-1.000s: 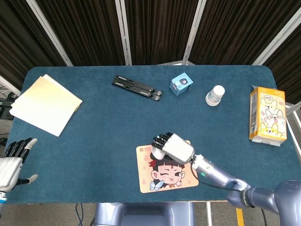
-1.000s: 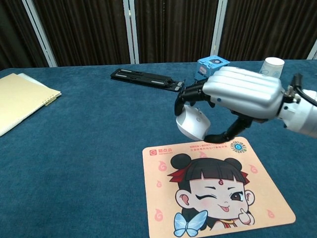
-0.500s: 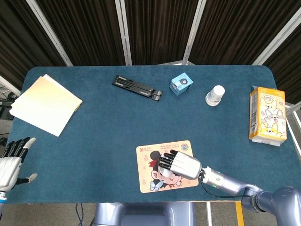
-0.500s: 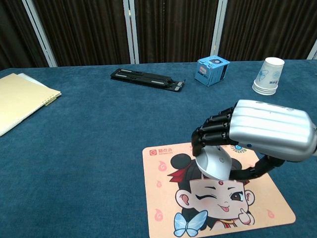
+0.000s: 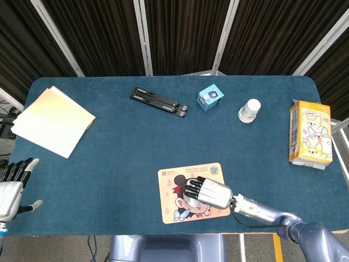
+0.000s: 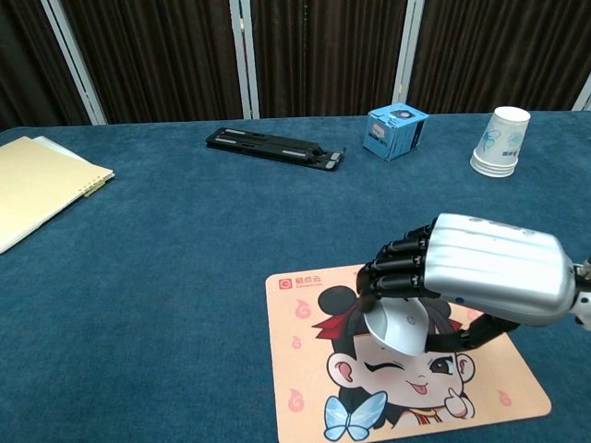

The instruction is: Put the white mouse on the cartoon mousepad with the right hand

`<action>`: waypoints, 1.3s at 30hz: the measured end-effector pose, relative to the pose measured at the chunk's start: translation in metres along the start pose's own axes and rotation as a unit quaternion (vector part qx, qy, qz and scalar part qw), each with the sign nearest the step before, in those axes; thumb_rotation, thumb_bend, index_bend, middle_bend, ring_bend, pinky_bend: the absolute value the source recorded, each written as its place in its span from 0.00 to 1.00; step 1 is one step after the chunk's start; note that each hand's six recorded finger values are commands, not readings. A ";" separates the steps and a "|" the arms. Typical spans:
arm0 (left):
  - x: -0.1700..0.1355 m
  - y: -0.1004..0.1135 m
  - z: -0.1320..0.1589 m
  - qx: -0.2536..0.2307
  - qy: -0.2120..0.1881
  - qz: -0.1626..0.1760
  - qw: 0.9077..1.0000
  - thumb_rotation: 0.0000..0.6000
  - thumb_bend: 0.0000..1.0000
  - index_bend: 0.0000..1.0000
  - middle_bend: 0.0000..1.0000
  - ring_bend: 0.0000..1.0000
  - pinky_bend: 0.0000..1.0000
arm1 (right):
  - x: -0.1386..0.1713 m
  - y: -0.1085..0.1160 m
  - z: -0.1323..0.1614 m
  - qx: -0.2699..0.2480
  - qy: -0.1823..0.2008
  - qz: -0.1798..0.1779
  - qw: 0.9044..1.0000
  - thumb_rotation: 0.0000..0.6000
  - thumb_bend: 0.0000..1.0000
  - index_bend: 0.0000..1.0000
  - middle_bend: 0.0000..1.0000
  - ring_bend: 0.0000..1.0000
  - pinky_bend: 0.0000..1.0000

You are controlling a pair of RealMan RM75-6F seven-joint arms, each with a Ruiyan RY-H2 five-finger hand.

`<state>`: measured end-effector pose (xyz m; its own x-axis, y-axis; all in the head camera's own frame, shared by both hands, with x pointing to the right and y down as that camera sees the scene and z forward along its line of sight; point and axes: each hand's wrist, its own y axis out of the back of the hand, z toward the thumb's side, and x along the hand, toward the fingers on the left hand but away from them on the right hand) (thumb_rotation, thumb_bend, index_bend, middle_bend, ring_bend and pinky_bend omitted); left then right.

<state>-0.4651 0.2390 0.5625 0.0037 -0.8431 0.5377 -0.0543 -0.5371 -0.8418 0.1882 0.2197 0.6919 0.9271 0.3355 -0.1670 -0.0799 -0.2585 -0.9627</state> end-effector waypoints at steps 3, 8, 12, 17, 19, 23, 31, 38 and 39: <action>0.000 0.000 0.000 0.000 0.001 -0.001 1.000 1.00 0.09 0.00 0.00 0.00 0.00 | -0.003 -0.006 -0.001 0.005 -0.004 0.003 1.000 1.00 0.30 0.64 0.56 0.35 0.53; 0.000 -0.001 0.000 0.002 -0.001 -0.005 1.000 1.00 0.10 0.00 0.00 0.00 0.00 | -0.006 -0.015 -0.007 0.010 -0.018 0.011 1.000 1.00 0.30 0.64 0.56 0.35 0.52; 0.000 -0.001 0.000 0.002 -0.002 -0.005 1.000 1.00 0.09 0.00 0.00 0.00 0.00 | -0.005 -0.020 -0.011 0.018 -0.013 0.020 1.000 1.00 0.30 0.64 0.56 0.35 0.52; 0.001 -0.002 0.001 0.003 -0.002 -0.007 1.000 1.00 0.09 0.00 0.00 0.00 0.00 | -0.005 -0.021 -0.004 0.018 0.003 0.015 1.000 1.00 0.28 0.64 0.56 0.35 0.50; 0.001 -0.002 0.001 0.004 -0.002 -0.006 1.000 1.00 0.09 0.00 0.00 0.00 0.00 | -0.005 -0.022 0.001 0.016 0.008 0.013 1.000 1.00 0.27 0.64 0.56 0.35 0.49; 0.001 -0.002 0.002 0.003 -0.002 -0.005 1.000 1.00 0.09 0.00 0.00 0.00 0.00 | -0.005 -0.022 0.004 0.013 0.008 0.008 1.000 1.00 0.26 0.64 0.56 0.34 0.46; 0.000 -0.003 0.003 0.004 -0.003 -0.008 1.000 1.00 0.10 0.00 0.00 0.00 0.00 | -0.004 -0.022 0.006 0.016 0.004 0.004 1.000 1.00 0.22 0.61 0.43 0.22 0.33; 0.000 -0.003 0.003 0.004 -0.003 -0.008 1.000 1.00 0.09 0.00 0.00 0.00 0.00 | -0.002 -0.023 0.008 0.021 0.007 0.007 1.000 1.00 0.20 0.51 0.32 0.10 0.19; 0.000 -0.003 0.003 0.003 -0.003 -0.008 1.000 1.00 0.09 0.00 0.00 0.00 0.00 | -0.002 -0.023 0.009 0.021 0.008 0.008 1.000 1.00 0.19 0.51 0.31 0.08 0.17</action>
<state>-0.4616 0.2411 0.5651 0.0101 -0.8342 0.5513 -0.0478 -0.5511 -0.8331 0.1849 0.2335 0.7126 0.9310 0.3174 -0.1802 -0.1107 -0.2250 -0.9681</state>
